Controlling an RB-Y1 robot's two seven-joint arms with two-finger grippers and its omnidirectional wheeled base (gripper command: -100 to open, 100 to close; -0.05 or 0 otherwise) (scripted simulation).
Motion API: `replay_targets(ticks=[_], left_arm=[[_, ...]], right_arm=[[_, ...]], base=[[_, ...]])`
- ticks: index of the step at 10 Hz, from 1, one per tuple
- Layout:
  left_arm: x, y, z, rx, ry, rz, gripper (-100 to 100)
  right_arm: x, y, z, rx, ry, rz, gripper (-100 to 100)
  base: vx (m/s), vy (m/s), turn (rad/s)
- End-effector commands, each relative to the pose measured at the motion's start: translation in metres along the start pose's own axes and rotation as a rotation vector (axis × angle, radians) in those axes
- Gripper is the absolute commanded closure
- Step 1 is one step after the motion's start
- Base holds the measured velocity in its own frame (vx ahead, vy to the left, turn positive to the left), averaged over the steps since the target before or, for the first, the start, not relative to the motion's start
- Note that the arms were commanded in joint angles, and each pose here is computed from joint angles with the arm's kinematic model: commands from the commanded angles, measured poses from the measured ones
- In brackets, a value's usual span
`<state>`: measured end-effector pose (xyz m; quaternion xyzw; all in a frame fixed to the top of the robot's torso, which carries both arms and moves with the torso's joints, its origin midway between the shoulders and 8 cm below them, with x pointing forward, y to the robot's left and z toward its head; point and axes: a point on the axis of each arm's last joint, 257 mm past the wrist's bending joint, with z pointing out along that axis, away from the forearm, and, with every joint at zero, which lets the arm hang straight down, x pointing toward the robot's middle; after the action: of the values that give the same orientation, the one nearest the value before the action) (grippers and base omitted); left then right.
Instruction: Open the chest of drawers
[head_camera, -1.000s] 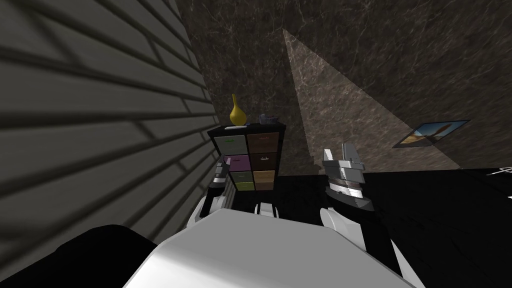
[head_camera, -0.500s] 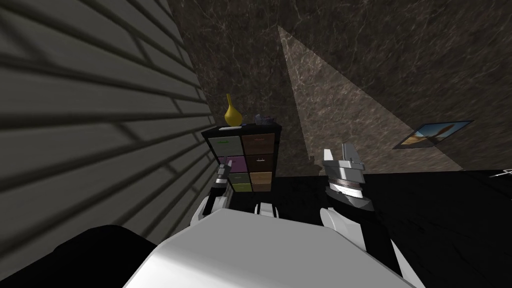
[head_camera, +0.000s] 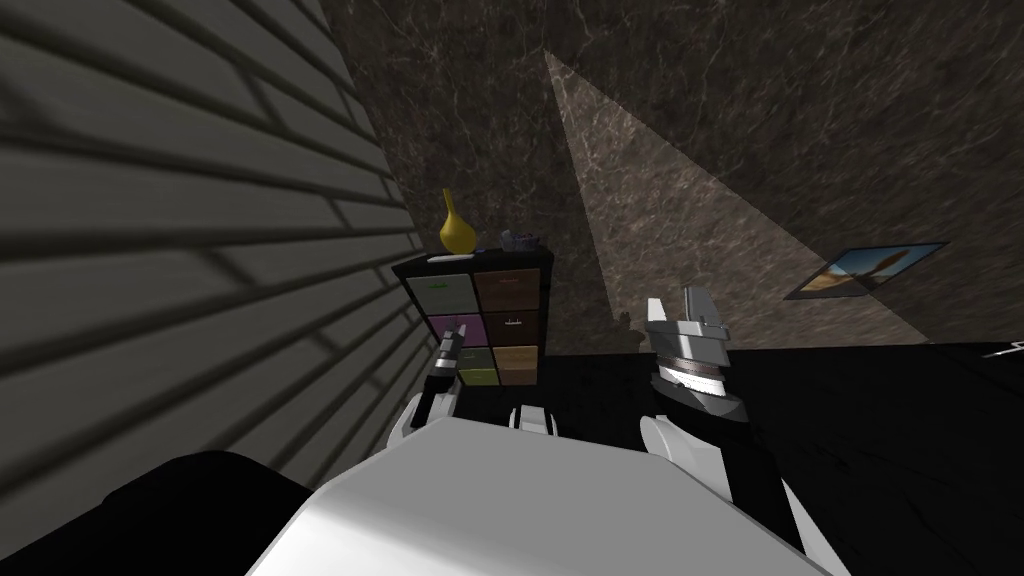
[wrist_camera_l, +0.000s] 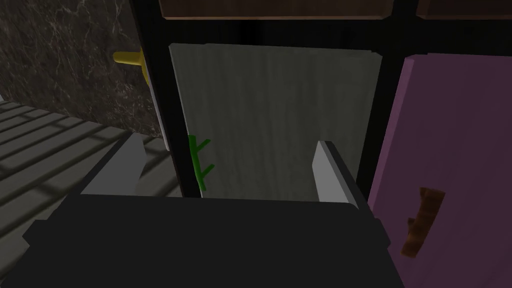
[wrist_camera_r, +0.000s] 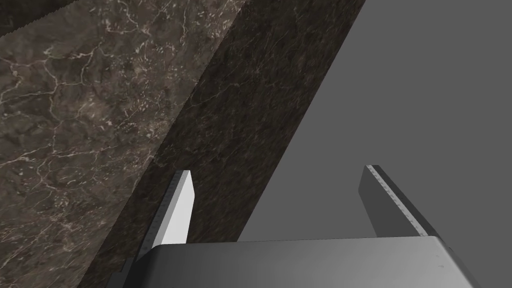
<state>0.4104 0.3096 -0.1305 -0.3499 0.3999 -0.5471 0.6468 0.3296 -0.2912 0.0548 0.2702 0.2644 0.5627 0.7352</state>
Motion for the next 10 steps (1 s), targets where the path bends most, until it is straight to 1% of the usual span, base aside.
replay_targets(ticks=[1, 5, 10], left_arm=[[-0.001, 0.018, -0.004, -0.029, -0.003, -0.003, -100], [0.0, 0.046, -0.011, -0.076, -0.011, -0.013, -100], [0.005, 0.085, -0.023, -0.145, -0.025, -0.034, -100]], right_arm=[[0.0, 0.0, 0.0, 0.0, 0.0, 0.0, 0], [0.0, 0.0, 0.0, 0.0, 0.0, 0.0, 0], [0.0, 0.0, 0.0, 0.0, 0.0, 0.0, 0]], base=[[0.038, -0.074, 0.006], [0.04, -0.088, 0.005], [0.049, -0.097, 0.007]])
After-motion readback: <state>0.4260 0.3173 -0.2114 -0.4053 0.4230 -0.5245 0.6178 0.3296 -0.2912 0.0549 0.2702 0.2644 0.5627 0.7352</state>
